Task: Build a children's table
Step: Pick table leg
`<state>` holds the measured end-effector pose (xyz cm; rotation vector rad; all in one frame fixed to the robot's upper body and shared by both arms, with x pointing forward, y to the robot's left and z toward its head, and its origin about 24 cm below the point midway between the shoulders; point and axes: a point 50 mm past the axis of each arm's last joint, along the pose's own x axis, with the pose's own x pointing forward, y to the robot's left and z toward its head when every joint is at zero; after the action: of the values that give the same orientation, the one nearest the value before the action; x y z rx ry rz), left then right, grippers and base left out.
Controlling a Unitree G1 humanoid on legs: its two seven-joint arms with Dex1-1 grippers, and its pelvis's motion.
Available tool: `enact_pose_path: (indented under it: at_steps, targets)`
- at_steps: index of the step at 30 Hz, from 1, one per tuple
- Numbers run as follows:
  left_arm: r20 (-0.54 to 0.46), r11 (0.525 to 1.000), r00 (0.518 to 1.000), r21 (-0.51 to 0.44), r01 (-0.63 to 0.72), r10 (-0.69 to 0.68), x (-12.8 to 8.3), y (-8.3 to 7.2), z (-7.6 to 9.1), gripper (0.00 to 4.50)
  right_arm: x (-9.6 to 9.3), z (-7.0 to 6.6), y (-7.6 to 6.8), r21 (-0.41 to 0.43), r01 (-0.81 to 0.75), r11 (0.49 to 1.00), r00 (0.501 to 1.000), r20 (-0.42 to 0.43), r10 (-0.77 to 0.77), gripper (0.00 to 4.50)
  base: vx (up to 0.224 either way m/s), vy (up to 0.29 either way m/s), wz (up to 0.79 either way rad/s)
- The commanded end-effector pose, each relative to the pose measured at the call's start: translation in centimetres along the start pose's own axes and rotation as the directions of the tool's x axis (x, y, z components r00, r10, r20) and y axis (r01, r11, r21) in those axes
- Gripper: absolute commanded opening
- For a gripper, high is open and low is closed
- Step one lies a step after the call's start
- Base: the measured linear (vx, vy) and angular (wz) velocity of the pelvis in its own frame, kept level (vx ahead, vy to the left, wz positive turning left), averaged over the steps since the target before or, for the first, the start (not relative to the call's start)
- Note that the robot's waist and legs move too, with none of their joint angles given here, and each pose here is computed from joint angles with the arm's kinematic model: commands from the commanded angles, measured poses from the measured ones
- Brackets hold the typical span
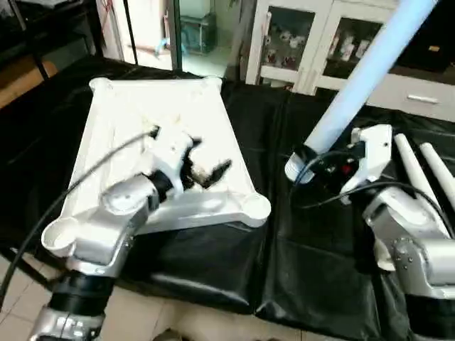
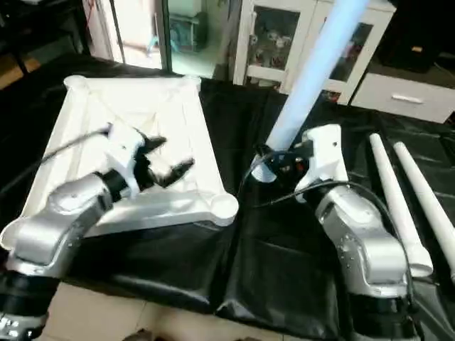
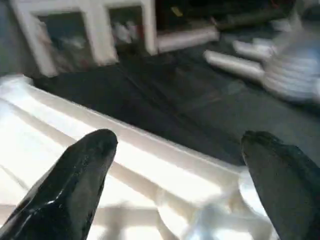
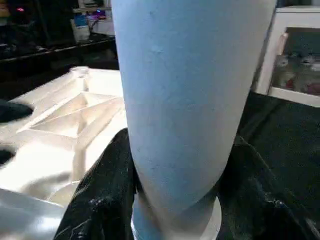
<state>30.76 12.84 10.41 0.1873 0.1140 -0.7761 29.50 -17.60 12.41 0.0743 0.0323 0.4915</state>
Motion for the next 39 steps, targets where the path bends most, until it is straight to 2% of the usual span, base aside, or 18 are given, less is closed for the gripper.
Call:
enact_pose_path:
  at_steps: [1, 4, 6, 11, 16, 17, 21, 22, 26, 27, 32, 34, 36, 37, 39]
  targets:
    - [-0.049, 0.987, 0.987, 0.054, 0.153, -0.15, 0.6, -0.5, -0.6, 4.5, 0.2, 0.5, 0.3, -0.014, -0.056, 0.998, 0.998, 0.011, 0.056, 1.89, 0.0, 0.0, 0.0]
    - [-0.089, 0.971, 0.973, 0.093, 0.22, -0.212, 0.5, -0.3, -1.2, 4.5, 0.1, 0.6, 0.4, -0.016, -0.085, 0.996, 0.996, 0.01, 0.085, 1.89, 0.0, 0.0, 0.0]
    - [-0.171, 0.941, 0.937, 0.098, 0.325, -0.306, 0.0, -0.1, -2.1, 4.5, -0.4, 0.5, 0.5, -0.037, -0.118, 0.992, 0.993, 0.0, 0.118, 1.89, 0.0, 0.0, 0.0]
    - [-0.203, 0.909, 0.903, 0.103, 0.404, -0.379, -0.5, 0.3, -2.7, 4.5, -1.3, 0.5, 0.7, -0.021, -0.174, 0.985, 0.985, 0.001, 0.174, 1.89, 0.0, 0.0, 0.0]
    - [-0.224, 0.877, 0.864, 0.067, 0.475, -0.451, -0.3, -0.1, -3.2, 4.5, -1.6, 0.5, 0.5, -0.031, -0.166, 0.986, 0.986, -0.008, 0.166, 1.89, 0.0, 0.0, 0.0]
    - [-0.224, 0.871, 0.858, 0.065, 0.487, -0.463, 0.1, -0.4, -3.3, 4.21, -1.7, 0.4, 0.4, -0.035, -0.165, 0.986, 0.986, -0.01, 0.165, 1.89, 0.0, 0.0, 0.0]
    - [-0.256, 0.869, 0.849, 0.062, 0.492, -0.463, 0.7, -0.7, -3.8, 4.11, -1.8, 0.4, 0.6, -0.035, -0.169, 0.985, 0.986, -0.011, 0.169, 1.89, 0.0, 0.0, 0.0]
    - [-0.267, 0.869, 0.845, 0.049, 0.492, -0.463, 0.9, -0.8, -4.0, 3.82, -1.8, 0.4, 0.7, -0.034, -0.171, 0.985, 0.985, -0.011, 0.171, 1.89, 0.0, 0.0, 0.0]
    - [-0.278, 0.872, 0.844, 0.043, 0.488, -0.459, 1.0, -0.9, -4.5, 3.69, -1.9, 0.3, 0.9, -0.031, -0.175, 0.984, 0.985, -0.012, 0.175, 1.89, 0.0, 0.0, 0.0]
    - [-0.279, 0.871, 0.843, 0.043, 0.489, -0.459, 1.0, -0.9, -4.5, 3.39, -1.9, 0.3, 0.9, -0.031, -0.175, 0.984, 0.985, -0.013, 0.175, 1.89, 0.0, 0.0, 0.0]
    - [-0.307, 0.883, 0.845, 0.026, 0.468, -0.439, 0.3, -0.5, -5.4, 3.21, -1.6, 0.0, 1.6, -0.023, -0.2, 0.98, 0.98, -0.018, 0.199, 1.89, 0.0, 0.0, 0.0]
    - [-0.304, 0.891, 0.852, 0.019, 0.453, -0.427, -0.3, 0.0, -5.3, 2.87, -1.2, 0.3, 2.0, -0.023, -0.224, 0.974, 0.975, -0.009, 0.224, 1.89, 0.0, 0.0, 0.0]
    - [-0.309, 0.898, 0.856, 0.016, 0.439, -0.413, -0.8, 0.5, -5.5, 2.85, -0.7, 0.4, 2.2, -0.018, -0.237, 0.971, 0.972, -0.002, 0.237, 1.89, 0.0, 0.0, 0.0]
    - [-0.316, 0.907, 0.861, 0.007, 0.421, -0.398, -1.1, 0.8, -5.9, 2.57, -0.5, 0.2, 2.3, -0.003, -0.241, 0.971, 0.971, 0.003, 0.241, 1.89, 0.0, 0.0, 0.0]
    - [-0.338, 0.91, 0.861, 0.025, 0.413, -0.381, -1.4, 1.0, -6.1, 2.41, -0.4, 0.1, 2.3, -0.007, -0.247, 0.969, 0.969, -0.003, 0.247, 1.89, 0.0, 0.0, 0.0]
